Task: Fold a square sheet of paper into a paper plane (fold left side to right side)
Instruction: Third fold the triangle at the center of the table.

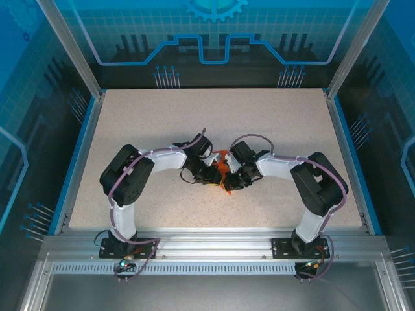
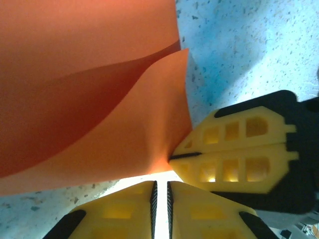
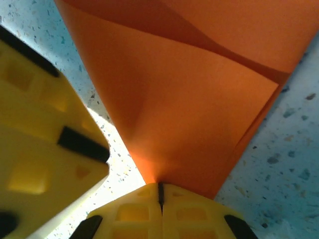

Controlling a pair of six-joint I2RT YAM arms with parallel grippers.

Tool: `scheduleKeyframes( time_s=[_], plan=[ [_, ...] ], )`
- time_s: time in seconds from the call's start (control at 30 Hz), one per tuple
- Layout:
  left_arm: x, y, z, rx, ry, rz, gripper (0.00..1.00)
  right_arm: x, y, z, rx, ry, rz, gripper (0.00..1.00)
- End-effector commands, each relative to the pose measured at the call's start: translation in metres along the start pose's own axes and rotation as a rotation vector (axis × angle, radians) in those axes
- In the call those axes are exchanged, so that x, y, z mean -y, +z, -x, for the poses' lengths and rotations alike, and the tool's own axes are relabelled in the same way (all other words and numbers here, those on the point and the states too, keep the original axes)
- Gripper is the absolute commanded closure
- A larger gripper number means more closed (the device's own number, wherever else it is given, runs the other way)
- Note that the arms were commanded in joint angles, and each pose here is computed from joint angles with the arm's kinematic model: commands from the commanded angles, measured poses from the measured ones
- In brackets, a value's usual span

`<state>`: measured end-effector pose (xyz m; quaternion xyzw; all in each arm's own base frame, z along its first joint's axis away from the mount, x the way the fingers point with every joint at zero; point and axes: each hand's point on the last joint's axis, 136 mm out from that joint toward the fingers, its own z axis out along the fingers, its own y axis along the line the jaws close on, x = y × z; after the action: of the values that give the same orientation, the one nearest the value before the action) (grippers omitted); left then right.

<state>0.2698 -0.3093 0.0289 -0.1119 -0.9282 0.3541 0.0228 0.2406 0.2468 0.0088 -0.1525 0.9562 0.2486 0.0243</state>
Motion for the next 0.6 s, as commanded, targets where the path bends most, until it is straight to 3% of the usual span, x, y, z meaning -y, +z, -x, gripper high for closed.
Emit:
scheduleKeyframes(
  time_s=[0.0, 0.57],
  plan=[
    [0.009, 0.006, 0.008, 0.003, 0.037, -0.032, 0.84, 0.035, 0.019, -0.044, -0.154, 0.069, -0.104, 1.00],
    [-0.026, 0.010, 0.014, 0.022, 0.010, 0.122, 0.88, 0.042, 0.018, -0.052, -0.185, 0.071, -0.134, 1.00]
  ],
)
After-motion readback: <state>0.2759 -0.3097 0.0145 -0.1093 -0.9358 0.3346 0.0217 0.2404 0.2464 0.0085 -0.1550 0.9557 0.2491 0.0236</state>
